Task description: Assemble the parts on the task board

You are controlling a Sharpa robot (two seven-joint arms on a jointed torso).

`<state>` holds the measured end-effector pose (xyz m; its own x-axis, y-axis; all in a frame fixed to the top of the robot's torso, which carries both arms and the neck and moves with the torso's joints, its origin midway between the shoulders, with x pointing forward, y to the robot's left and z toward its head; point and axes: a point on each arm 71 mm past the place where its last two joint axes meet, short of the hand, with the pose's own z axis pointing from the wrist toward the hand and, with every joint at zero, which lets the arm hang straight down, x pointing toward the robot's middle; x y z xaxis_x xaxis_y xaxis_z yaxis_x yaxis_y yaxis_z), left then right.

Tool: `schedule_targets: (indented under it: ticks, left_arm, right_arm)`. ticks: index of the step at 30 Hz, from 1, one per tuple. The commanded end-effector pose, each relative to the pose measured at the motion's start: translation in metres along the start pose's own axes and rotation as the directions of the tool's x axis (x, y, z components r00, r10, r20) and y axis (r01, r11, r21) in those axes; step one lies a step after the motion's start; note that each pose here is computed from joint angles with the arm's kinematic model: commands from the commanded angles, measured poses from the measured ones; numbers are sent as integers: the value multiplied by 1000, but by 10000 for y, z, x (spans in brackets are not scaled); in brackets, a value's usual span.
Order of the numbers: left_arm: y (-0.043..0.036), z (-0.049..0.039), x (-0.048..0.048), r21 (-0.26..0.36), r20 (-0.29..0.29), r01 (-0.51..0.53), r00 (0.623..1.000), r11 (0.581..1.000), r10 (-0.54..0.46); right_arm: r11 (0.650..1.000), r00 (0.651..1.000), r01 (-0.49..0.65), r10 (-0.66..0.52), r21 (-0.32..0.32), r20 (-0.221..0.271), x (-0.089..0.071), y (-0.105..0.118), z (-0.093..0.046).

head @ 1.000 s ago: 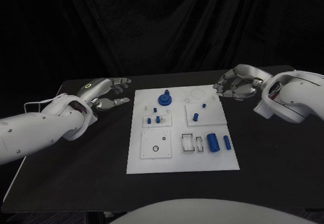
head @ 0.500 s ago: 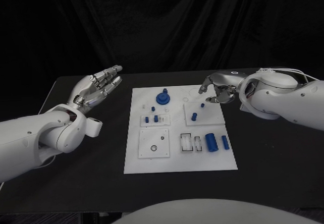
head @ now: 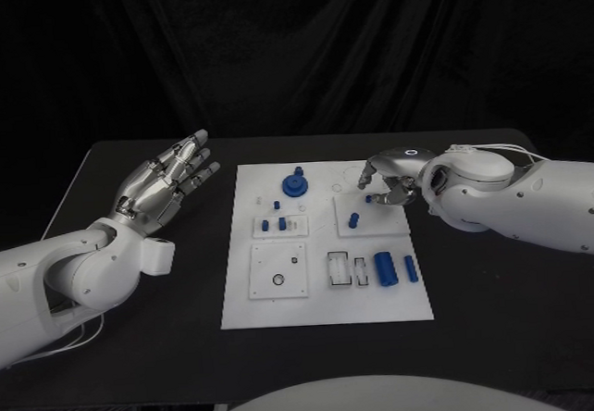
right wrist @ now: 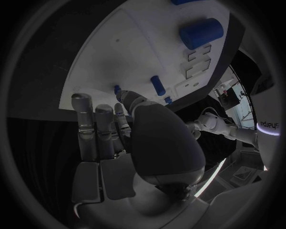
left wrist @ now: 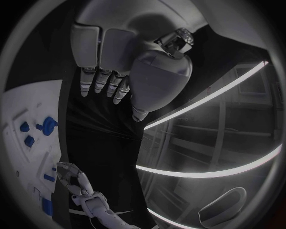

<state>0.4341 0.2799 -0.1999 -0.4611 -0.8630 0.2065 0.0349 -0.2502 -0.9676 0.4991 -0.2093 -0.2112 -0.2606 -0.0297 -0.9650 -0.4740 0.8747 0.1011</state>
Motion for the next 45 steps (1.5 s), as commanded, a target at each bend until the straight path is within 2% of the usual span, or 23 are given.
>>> schedule_targets:
  ticks: [1,11,30,45]
  left_arm:
    - [-134,-6,54,210,-45,94,995,973,-86]
    - [-88,8,93,182,-73,122,991,976,-110]
    - [-35,29,75,147,-78,126,990,981,-115]
    - [-3,40,64,128,-81,128,990,983,-118]
  right_arm:
    - [1000,1000,22,-22,20,15,42,-22,0]
    - [1000,1000,11,-11,12,19,149,-36,-1]
    - [1000,998,-5,5,3,65,179,-44,4]
    - [1000,998,-20,20,5,54,241,-55,14]
